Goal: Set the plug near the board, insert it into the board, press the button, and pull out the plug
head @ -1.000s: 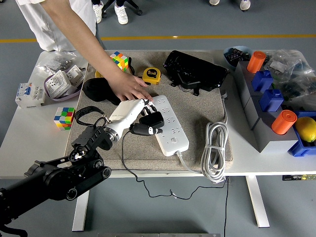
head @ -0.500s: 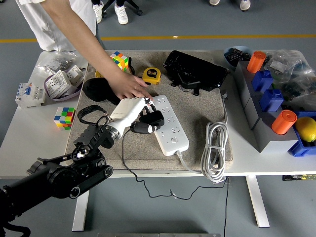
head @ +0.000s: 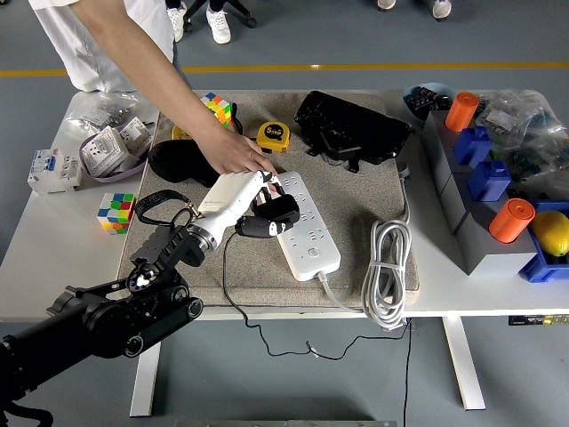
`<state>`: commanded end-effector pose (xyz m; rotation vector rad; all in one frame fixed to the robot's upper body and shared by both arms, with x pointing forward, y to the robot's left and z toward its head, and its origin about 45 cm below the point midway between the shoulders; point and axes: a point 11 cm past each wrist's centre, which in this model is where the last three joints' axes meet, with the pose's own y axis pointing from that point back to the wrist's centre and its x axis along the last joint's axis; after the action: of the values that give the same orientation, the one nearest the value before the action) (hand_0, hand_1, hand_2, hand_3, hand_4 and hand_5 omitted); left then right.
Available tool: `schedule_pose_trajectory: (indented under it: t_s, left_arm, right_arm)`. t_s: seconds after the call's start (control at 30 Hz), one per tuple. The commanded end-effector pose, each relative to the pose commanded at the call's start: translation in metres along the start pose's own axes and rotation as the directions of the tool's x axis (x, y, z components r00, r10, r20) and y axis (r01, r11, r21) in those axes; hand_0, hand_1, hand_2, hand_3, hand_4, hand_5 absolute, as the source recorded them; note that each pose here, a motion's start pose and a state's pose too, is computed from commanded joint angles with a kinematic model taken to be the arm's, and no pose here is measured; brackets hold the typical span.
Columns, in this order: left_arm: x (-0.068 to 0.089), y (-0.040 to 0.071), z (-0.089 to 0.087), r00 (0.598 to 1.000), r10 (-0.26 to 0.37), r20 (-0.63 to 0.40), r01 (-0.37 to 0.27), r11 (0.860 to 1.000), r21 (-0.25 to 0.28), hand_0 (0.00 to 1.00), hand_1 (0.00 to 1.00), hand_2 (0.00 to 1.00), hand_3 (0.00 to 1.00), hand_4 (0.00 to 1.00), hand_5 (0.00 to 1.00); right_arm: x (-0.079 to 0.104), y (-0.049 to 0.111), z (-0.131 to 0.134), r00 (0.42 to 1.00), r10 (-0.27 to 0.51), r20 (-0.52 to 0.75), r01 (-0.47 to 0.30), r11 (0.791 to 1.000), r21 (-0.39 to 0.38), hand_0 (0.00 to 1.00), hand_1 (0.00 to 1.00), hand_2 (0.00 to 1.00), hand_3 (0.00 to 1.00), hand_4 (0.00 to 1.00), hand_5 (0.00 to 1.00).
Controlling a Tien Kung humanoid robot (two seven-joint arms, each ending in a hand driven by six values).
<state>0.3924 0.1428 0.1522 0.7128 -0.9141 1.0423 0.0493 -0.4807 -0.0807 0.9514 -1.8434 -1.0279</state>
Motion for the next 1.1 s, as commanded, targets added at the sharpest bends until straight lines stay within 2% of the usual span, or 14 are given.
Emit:
schedule_pose_trajectory:
  t_s: [0.17, 0.3, 0.57, 0.7, 0.87, 1.1]
  left_arm:
    - [0.004, 0.001, 0.001, 1.000, 0.018, -0.014, -0.018, 1.000, -0.012, 0.171, 0.292, 0.325, 0.502, 0.703, 0.072]
    - [0.014, 0.002, -0.004, 0.999, 0.039, -0.028, -0.040, 0.999, -0.005, 0.171, 0.292, 0.325, 0.502, 0.703, 0.072]
    - [0.036, 0.013, -0.033, 0.995, 0.094, -0.045, -0.093, 0.995, 0.037, 0.184, 0.290, 0.333, 0.509, 0.720, 0.078]
    - [0.044, 0.020, -0.045, 0.993, 0.109, -0.049, -0.107, 0.994, 0.030, 0.184, 0.290, 0.333, 0.509, 0.720, 0.078]
    - [0.044, 0.027, -0.061, 0.995, 0.096, -0.035, -0.095, 0.995, 0.030, 0.200, 0.288, 0.338, 0.507, 0.727, 0.092]
    - [0.032, 0.036, -0.076, 0.998, 0.052, -0.021, -0.051, 0.997, 0.050, 0.216, 0.312, 0.360, 0.511, 0.732, 0.101]
  right_arm:
    - [0.000, 0.000, 0.000, 1.000, 0.000, 0.002, 0.000, 1.000, 0.000, 0.657, 0.677, 0.670, 0.572, 0.998, 0.559]
    - [0.000, 0.000, 0.001, 1.000, 0.001, 0.002, -0.001, 1.000, -0.001, 0.657, 0.677, 0.670, 0.572, 0.998, 0.559]
    - [0.000, 0.000, 0.002, 1.000, 0.001, 0.002, -0.001, 1.000, -0.003, 0.656, 0.677, 0.670, 0.572, 0.998, 0.559]
    - [0.000, 0.000, 0.002, 1.000, 0.002, 0.004, -0.002, 1.000, -0.002, 0.656, 0.677, 0.670, 0.572, 0.998, 0.559]
    - [0.001, 0.000, 0.000, 1.000, 0.003, 0.002, -0.003, 1.000, 0.002, 0.656, 0.677, 0.670, 0.571, 0.998, 0.559]
    - [0.000, 0.000, -0.001, 1.000, 0.000, -0.001, 0.000, 1.000, 0.004, 0.656, 0.677, 0.670, 0.571, 0.998, 0.558]
